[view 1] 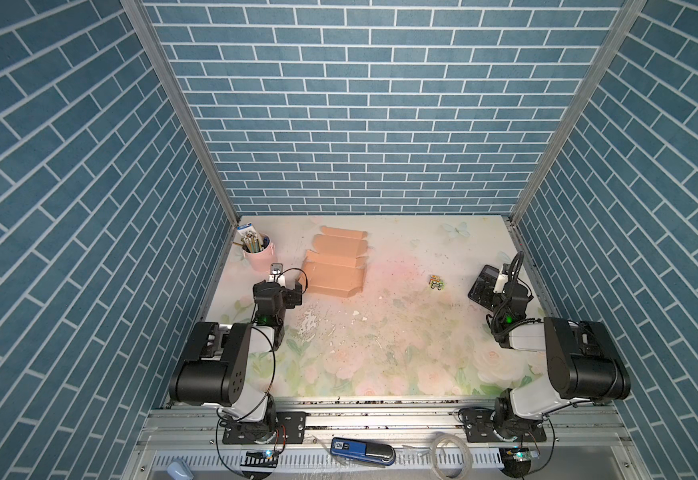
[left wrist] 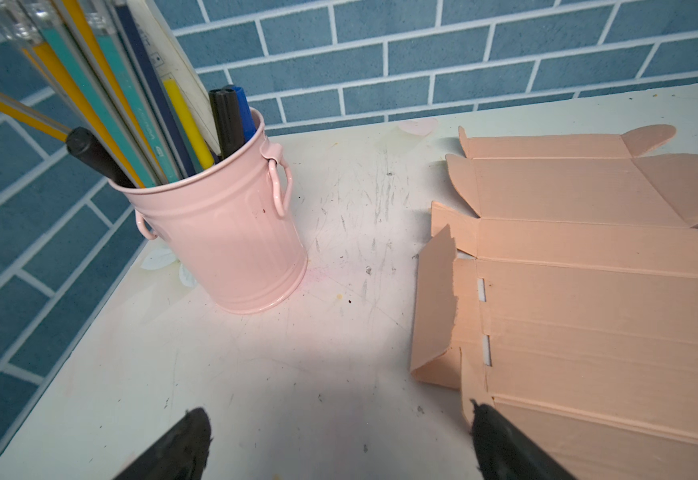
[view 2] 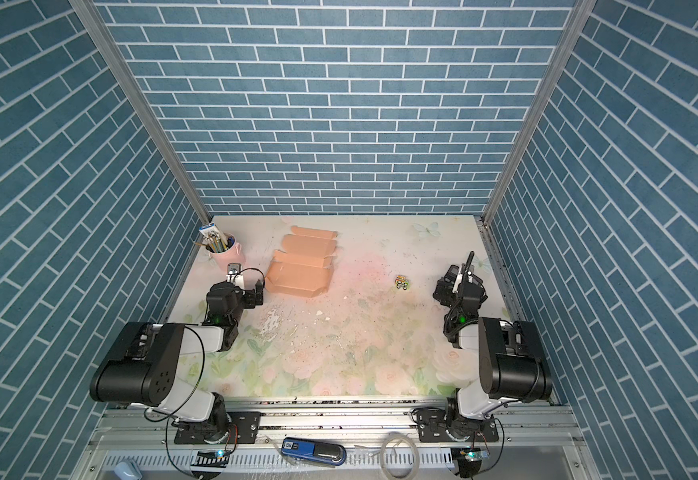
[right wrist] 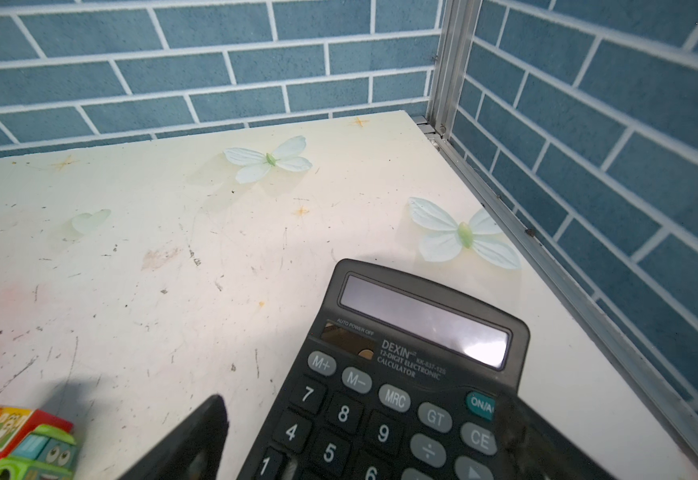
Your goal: Fold the paper box
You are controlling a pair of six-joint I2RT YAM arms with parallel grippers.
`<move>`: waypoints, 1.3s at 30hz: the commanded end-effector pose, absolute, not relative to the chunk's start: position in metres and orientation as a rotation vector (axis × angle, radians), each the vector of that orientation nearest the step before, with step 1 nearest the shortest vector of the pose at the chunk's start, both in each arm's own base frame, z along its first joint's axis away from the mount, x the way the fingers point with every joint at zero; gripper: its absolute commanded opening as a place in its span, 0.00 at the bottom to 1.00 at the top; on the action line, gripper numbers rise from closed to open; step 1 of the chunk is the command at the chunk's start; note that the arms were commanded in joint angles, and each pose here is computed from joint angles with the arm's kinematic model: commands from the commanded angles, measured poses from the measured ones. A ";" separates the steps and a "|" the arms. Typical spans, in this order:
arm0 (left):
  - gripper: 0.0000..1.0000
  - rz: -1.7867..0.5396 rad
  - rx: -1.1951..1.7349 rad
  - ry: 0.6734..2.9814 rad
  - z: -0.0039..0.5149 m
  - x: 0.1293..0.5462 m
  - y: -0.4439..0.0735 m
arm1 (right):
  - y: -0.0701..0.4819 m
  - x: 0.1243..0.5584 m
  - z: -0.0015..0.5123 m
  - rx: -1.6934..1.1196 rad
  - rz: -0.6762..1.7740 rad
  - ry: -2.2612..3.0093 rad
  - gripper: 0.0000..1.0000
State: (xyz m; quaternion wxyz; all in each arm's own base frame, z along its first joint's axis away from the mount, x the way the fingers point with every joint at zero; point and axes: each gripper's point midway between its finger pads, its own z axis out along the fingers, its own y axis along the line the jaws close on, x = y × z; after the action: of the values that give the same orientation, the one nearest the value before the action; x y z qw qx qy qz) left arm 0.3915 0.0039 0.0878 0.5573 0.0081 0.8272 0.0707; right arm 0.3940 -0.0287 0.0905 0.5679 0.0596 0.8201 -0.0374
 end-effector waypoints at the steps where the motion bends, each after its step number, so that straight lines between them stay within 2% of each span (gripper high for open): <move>1: 1.00 0.202 0.024 1.928 0.100 0.394 0.003 | -0.033 0.390 0.092 0.131 -0.159 1.907 0.99; 13: 1.00 0.419 0.117 2.002 0.138 0.397 -0.025 | -0.049 0.370 0.124 0.241 -0.291 1.834 0.97; 18: 1.00 0.391 0.012 2.029 0.172 0.396 -0.031 | -0.054 0.365 0.147 0.319 -0.377 1.850 0.92; 21: 1.00 0.377 -0.016 2.094 0.192 0.391 -0.039 | -0.038 0.367 0.164 0.295 -0.301 1.822 0.95; 26: 1.00 0.293 -0.048 2.196 0.206 0.378 -0.061 | 0.002 0.380 0.171 0.226 -0.133 1.886 0.95; 33: 1.00 0.136 -0.139 2.441 0.184 0.359 -0.080 | 0.069 0.399 0.167 0.127 0.137 1.997 0.90; 36: 1.00 0.057 -0.317 2.536 0.169 0.341 -0.083 | 0.099 0.407 0.167 0.074 0.230 2.030 0.87; 39: 1.00 -0.145 -0.481 2.598 0.153 0.324 -0.101 | 0.126 0.412 0.168 0.029 0.300 2.035 0.87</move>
State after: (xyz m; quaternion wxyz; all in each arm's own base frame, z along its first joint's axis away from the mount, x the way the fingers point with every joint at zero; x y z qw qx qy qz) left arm 0.3586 -0.0886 0.1780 0.3323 -0.1010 0.9377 0.0080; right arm 0.4125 0.0983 0.1714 0.5386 0.0209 0.8389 0.0756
